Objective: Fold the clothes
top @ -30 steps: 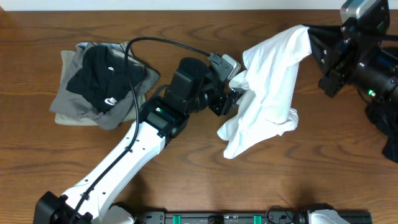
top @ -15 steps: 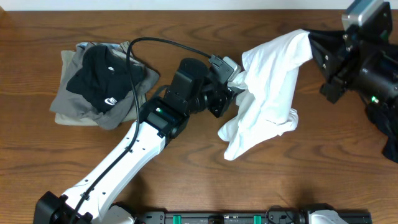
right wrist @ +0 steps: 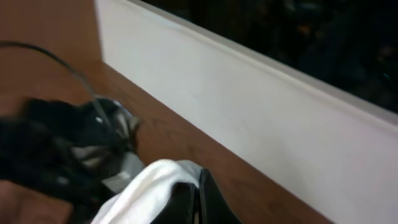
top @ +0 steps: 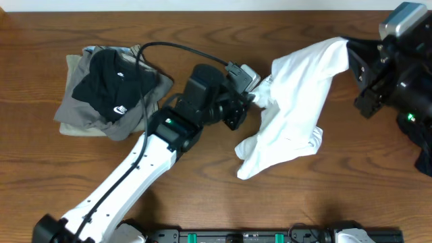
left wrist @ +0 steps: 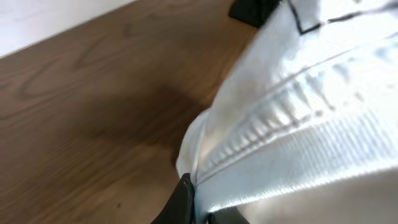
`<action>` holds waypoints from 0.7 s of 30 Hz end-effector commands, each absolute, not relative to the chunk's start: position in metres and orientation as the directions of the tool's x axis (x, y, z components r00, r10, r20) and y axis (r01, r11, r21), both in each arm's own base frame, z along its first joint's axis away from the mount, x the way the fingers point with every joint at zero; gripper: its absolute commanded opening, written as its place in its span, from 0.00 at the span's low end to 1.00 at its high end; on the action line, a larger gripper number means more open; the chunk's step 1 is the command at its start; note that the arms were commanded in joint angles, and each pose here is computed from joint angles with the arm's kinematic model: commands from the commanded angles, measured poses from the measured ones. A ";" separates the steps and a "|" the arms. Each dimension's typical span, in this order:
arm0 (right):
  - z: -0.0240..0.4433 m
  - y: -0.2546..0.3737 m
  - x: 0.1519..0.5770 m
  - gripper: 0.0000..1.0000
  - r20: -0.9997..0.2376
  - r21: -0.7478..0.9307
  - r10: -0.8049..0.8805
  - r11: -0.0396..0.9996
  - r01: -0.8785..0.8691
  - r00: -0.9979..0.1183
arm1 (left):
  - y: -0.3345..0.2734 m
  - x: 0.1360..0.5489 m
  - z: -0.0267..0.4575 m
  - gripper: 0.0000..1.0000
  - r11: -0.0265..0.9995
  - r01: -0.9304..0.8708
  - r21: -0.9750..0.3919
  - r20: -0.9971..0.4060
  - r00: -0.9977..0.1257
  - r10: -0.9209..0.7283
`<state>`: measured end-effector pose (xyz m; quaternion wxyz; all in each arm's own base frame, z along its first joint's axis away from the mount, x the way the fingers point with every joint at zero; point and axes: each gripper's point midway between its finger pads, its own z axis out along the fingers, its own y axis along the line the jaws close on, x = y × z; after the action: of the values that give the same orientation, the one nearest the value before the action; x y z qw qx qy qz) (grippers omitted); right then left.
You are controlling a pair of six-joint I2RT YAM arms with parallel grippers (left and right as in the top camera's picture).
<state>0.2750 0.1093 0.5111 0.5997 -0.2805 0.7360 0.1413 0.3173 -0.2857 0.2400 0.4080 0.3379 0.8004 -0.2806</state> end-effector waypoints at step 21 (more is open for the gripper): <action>0.346 0.131 0.343 0.14 -0.652 0.277 -0.266 0.788 -0.549 -0.710 | -0.210 0.318 0.317 0.06 0.779 0.626 -0.033 -0.919 -0.325 0.222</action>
<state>0.3425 0.1104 0.3589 0.3427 -0.2200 0.8957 0.1786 0.3108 -0.2191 0.3016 0.4865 0.2796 0.7974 -0.2217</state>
